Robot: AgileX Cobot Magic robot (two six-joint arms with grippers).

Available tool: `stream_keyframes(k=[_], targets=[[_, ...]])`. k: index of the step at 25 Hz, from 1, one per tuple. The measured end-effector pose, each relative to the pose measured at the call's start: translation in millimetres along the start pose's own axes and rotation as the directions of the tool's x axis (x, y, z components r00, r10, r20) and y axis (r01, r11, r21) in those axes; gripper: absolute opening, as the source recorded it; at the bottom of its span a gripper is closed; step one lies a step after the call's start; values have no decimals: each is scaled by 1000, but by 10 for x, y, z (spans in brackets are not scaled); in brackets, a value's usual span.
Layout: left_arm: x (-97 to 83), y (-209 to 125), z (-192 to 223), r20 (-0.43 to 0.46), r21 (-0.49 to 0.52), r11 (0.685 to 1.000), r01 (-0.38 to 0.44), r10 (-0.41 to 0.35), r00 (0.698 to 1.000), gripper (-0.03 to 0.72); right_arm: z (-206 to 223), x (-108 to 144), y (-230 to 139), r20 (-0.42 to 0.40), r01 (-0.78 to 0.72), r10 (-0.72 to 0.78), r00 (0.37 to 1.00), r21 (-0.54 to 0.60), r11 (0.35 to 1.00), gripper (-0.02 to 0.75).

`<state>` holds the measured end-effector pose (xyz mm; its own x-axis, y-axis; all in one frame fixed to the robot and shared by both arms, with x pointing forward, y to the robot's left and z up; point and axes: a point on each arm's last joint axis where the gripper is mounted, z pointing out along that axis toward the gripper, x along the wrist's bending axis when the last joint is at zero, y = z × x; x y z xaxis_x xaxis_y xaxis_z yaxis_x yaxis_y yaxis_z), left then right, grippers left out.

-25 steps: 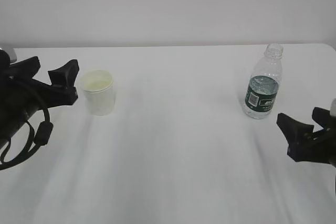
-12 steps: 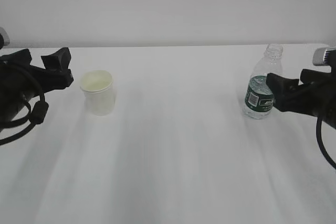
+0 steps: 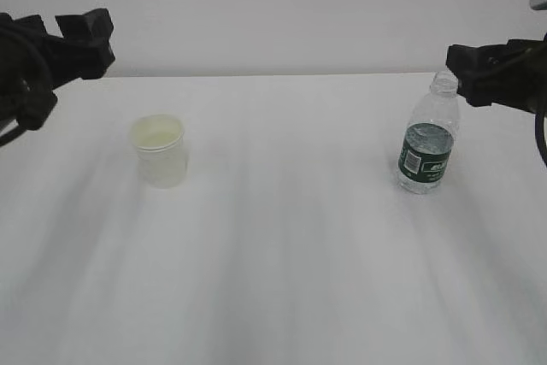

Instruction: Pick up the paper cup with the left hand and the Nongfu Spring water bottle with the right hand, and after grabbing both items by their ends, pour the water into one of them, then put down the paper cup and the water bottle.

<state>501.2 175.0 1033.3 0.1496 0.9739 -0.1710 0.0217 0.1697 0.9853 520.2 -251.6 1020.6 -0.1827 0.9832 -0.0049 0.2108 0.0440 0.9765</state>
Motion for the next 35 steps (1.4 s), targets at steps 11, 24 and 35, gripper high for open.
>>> stream_keyframes(k=[11,24,35], targets=[[2,510,-232,81,9,1000,-23,23,996,576,-454,0,349,9,17,-17,1000,-11,1000,558],[22,1011,-757,214,-59,998,12,1,977,576,-1270,-7,644,38,81,-80,996,-39,996,557],[83,1280,-1175,290,-135,990,-26,65,955,565,-1654,-19,689,64,104,-101,993,-58,993,554]])
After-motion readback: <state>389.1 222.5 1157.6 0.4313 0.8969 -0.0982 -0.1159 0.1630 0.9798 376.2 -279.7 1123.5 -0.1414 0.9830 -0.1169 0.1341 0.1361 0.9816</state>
